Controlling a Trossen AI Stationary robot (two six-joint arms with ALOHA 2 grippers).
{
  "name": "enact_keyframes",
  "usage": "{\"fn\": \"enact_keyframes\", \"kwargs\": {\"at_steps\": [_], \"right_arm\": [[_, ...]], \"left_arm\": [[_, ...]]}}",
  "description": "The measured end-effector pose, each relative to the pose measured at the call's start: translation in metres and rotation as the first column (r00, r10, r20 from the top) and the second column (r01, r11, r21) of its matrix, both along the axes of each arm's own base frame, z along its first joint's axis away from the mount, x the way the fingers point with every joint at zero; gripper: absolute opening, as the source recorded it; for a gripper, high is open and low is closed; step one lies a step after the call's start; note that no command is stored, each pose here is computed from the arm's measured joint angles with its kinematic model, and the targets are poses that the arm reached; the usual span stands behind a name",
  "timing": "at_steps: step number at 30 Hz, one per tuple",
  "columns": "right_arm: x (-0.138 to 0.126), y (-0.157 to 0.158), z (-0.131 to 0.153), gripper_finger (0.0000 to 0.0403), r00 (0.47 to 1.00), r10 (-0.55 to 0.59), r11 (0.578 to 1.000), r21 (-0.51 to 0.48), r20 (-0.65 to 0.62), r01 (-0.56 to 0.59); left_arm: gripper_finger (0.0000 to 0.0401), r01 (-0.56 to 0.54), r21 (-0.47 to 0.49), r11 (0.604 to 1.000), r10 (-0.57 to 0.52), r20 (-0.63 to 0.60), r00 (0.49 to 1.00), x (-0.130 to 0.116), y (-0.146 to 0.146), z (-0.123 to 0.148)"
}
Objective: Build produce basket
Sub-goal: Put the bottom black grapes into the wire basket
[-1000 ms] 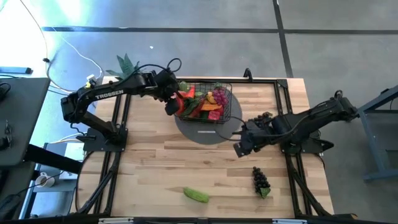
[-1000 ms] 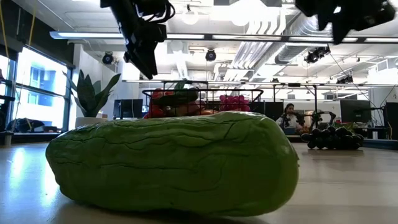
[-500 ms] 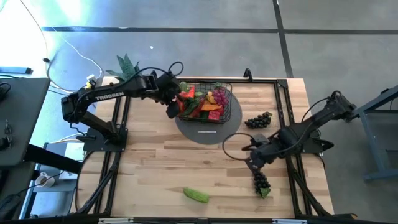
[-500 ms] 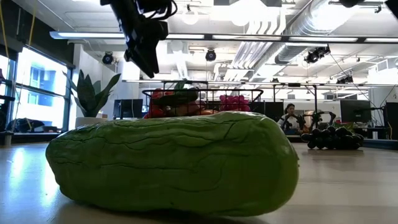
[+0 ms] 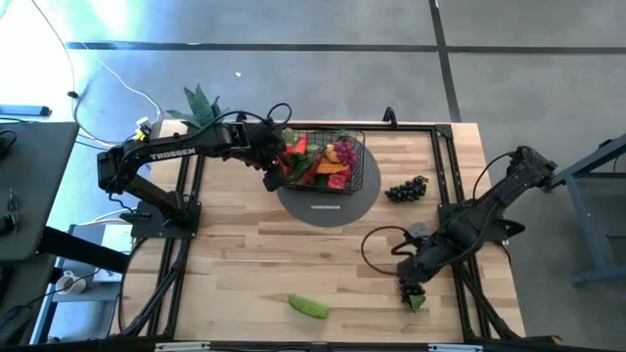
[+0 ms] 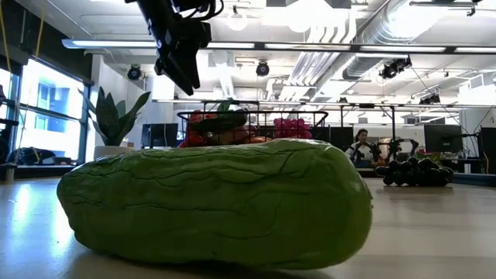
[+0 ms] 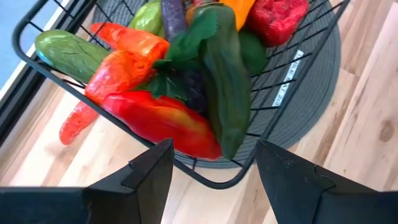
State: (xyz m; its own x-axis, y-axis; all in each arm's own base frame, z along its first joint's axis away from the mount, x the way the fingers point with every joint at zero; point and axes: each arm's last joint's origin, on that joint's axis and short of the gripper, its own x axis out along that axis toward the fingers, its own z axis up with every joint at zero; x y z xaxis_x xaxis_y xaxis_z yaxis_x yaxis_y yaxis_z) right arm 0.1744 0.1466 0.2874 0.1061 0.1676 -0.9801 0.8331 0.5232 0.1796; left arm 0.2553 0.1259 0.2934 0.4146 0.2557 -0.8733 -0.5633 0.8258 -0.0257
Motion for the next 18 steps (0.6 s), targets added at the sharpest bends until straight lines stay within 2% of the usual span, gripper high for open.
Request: {"fn": "enact_keyframes", "kwargs": {"at_steps": [4, 9, 18], "right_arm": [[0.000, 0.012, -0.010, 0.0273, 0.999, 0.008, 0.999, -0.031, -0.044, -0.010], [0.007, 0.023, -0.026, 0.0275, 0.995, 0.017, 0.998, -0.065, -0.102, -0.023], [0.028, 0.043, -0.060, 0.0275, 0.987, -0.067, 0.995, -0.089, -0.146, 0.054]], "left_arm": [[0.0216, 0.001, -0.008, 1.000, -0.001, 0.005, 1.000, 0.002, -0.004, 0.000], [0.0216, 0.006, -0.017, 1.000, -0.006, 0.010, 1.000, 0.005, -0.010, 0.000], [0.0216, 0.040, -0.018, 0.999, -0.040, 0.011, 0.999, 0.009, -0.020, 0.000]]}}
